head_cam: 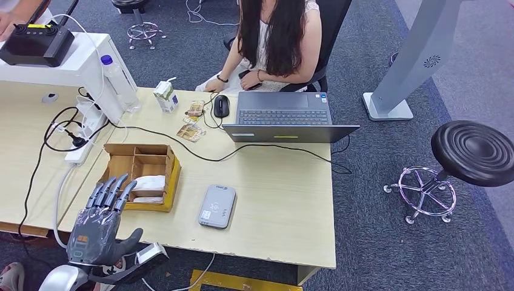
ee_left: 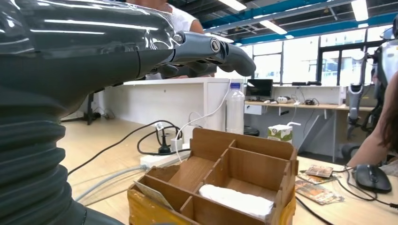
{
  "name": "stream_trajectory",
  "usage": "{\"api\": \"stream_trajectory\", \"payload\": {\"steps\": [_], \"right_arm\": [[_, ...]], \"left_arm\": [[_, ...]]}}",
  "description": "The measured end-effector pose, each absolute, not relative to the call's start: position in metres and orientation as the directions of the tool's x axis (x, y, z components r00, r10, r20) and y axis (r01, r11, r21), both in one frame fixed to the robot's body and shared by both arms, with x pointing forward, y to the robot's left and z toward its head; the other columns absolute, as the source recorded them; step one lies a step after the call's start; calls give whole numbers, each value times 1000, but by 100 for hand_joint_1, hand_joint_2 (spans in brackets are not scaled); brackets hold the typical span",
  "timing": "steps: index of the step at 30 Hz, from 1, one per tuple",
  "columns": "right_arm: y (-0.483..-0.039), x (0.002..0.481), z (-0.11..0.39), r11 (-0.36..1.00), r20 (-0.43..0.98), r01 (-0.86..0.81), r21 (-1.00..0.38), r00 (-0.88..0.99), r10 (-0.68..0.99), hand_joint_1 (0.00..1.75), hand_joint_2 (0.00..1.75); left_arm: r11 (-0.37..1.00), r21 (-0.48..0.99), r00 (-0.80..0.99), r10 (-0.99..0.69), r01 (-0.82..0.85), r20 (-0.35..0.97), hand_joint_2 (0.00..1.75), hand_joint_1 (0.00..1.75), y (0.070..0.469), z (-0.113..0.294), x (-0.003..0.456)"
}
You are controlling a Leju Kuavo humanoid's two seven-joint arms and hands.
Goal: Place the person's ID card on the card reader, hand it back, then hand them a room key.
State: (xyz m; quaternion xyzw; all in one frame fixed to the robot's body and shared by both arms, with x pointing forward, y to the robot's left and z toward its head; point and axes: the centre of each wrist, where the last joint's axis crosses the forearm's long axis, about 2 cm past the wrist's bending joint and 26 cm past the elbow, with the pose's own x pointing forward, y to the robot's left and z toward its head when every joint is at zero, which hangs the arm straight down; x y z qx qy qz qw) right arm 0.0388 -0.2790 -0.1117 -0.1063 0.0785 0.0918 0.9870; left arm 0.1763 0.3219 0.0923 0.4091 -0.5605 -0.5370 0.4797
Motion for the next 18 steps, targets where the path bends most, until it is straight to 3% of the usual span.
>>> {"api": "stream_trajectory", "payload": {"steps": [18], "right_arm": [[-279, 39, -112, 960, -174, -198, -198, 971, 164, 0, 175]], "left_arm": [[78, 994, -164, -982, 83, 90, 175, 0, 330, 84, 174]]}}
